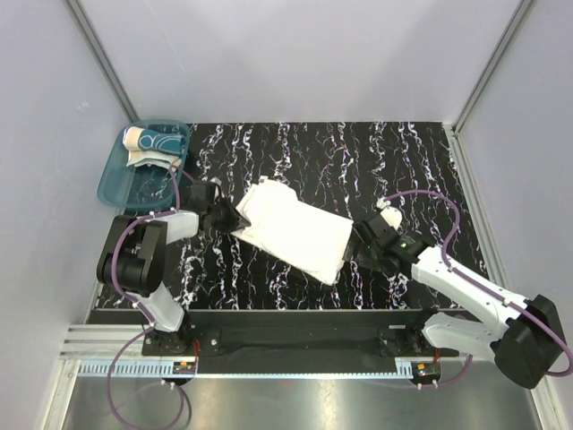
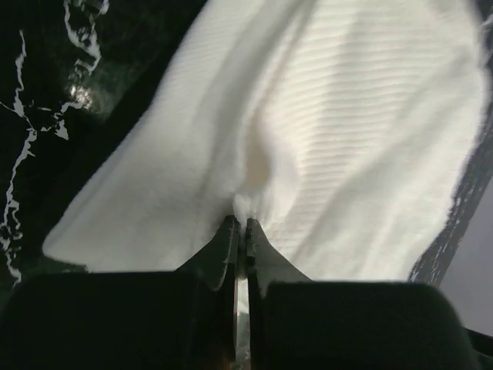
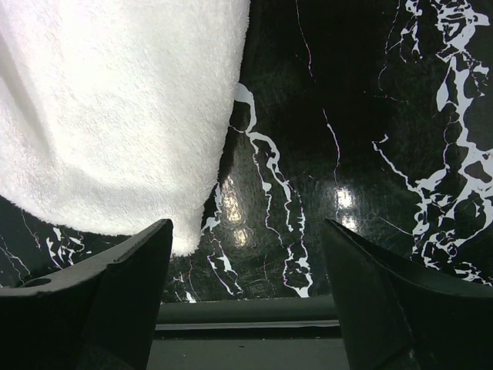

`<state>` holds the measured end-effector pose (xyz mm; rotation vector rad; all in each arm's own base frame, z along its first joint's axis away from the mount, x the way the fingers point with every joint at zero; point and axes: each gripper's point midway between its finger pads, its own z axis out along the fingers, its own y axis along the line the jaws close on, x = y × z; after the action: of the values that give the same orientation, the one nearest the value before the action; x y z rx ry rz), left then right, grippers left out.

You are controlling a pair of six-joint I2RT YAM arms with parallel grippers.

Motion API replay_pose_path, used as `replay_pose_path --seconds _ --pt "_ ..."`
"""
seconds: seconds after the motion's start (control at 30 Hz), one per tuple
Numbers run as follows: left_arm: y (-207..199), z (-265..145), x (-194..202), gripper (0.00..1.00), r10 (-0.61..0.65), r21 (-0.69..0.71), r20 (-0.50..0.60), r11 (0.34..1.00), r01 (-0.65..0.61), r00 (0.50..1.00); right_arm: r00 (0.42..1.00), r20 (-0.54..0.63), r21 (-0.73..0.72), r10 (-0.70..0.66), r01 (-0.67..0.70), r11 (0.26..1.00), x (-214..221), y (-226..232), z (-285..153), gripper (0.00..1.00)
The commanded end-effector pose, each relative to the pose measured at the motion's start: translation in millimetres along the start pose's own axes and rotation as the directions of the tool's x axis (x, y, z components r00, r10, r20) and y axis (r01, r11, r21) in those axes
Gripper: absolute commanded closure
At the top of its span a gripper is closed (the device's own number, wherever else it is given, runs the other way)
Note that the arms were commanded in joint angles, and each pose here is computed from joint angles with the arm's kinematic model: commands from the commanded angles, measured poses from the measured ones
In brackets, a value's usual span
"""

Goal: Roll the towels
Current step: Fold the towel

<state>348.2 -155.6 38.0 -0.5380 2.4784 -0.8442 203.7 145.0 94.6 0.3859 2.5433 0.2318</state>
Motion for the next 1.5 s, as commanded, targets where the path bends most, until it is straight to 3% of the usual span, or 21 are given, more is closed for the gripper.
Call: replay_pose_path --seconds 0.0,0.17,0.43,0.73,0.87,1.0,1.1,1.47 --pt "-16.2 11.7 -9.6 0.93 0.058 0.096 0.021 0.994 -0.060 0.998 1.000 0.027 -0.028 0.008 -0.007 1.000 -10.9 10.9 -1.0 0.16" --pt "-0.1 0.5 -14.2 0.77 0.060 -0.002 0.082 0.998 -0.060 0.995 1.000 0.015 -0.020 0.004 -0.003 1.000 -7.4 9.1 1.8 0.15" --pt "5.5 -36.2 -42.8 0.77 0.126 -0.134 0.242 0.986 -0.096 0.962 1.000 -0.011 -0.019 0.008 -0.008 1.000 -0.1 9.4 8.9 0.15" --pt "30.4 -24.5 -32.7 0.80 0.103 -0.197 0.213 0.979 -0.060 0.972 1.000 -0.026 -0.005 -0.009 0.009 1.000 2.6 8.7 13.5 0.15" --pt "41.2 -14.1 -26.5 0.62 0.098 -0.219 0.187 0.974 -0.056 0.977 0.999 -0.038 -0.010 -0.010 0.009 1.000 5.3 9.9 15.5 0.16" --pt "47.1 -8.6 -31.0 0.36 0.102 -0.230 0.197 0.972 -0.055 0.975 0.998 -0.059 -0.030 -0.012 0.011 0.999 10.6 11.9 16.0 0.15" --pt "47.5 -7.7 -33.0 0.28 0.091 -0.235 0.204 0.971 -0.041 0.975 0.997 -0.081 -0.051 -0.013 0.009 0.999 16.5 14.3 17.5 0.15" --pt "56.7 -31.7 -28.0 0.28 0.037 -0.304 0.237 0.952 0.038 0.971 0.991 -0.130 -0.082 -0.008 -0.003 0.997 40.0 17.9 22.0 0.14"
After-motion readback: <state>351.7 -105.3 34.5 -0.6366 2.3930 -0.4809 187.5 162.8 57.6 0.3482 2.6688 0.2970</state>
